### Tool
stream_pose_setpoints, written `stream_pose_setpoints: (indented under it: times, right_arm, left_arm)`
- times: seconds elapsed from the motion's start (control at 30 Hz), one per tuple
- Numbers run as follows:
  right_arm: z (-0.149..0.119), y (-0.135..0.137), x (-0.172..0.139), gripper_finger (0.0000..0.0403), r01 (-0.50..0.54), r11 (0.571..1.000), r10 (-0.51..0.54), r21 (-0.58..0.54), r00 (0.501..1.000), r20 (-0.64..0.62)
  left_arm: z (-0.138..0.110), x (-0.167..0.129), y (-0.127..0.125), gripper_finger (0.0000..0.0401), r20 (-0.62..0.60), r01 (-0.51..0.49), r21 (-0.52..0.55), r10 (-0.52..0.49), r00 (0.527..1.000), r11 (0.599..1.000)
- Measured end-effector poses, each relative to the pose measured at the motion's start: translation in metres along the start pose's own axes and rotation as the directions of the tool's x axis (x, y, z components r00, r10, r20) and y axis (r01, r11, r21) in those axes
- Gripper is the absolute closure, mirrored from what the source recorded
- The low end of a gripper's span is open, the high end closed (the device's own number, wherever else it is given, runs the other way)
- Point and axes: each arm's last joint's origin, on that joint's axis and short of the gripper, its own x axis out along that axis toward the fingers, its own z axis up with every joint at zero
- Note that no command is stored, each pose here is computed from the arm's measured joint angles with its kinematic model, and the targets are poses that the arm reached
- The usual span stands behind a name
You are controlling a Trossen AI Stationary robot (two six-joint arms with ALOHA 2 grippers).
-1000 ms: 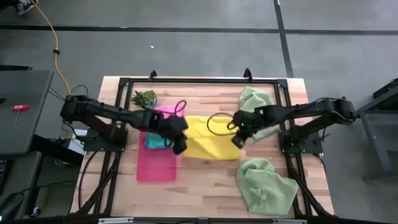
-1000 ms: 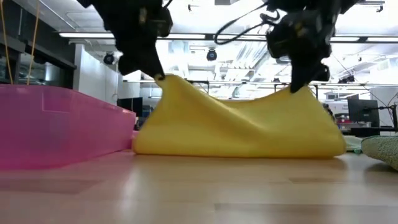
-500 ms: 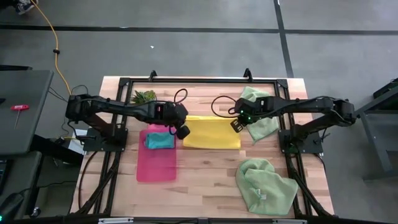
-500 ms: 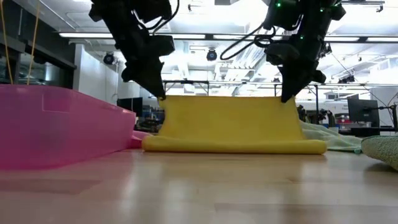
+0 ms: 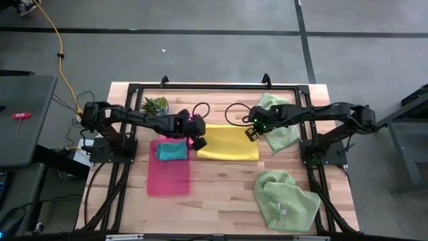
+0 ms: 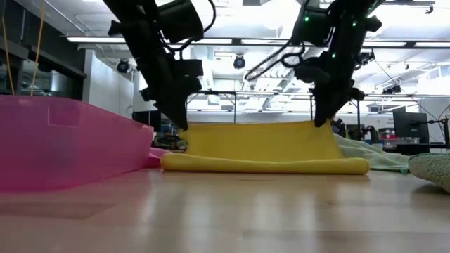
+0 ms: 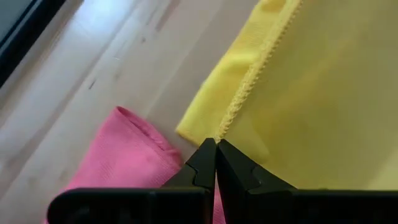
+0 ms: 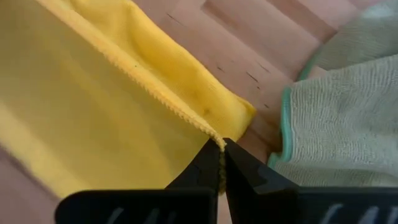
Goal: Fold microfiber towels
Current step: Fold the yellow microfiber towel
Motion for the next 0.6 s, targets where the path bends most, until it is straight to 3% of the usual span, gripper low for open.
stream_pose_setpoints:
  times: [0.43, 0.6]
  right_arm:
    - [0.004, 0.005, 0.02, 0.0403, 0.061, 0.998, -0.061, -0.004, 0.998, 0.01]
    - [0.004, 0.004, 0.02, 0.0403, 0.076, 0.997, -0.076, 0.024, 0.997, 0.024]
  left_arm:
    - [0.002, -0.003, 0.02, 0.0401, -0.071, 0.079, -0.012, -0.079, 0.994, 0.997]
    - [0.001, 0.003, 0.02, 0.0401, -0.083, 0.057, 0.064, -0.052, 0.995, 0.996]
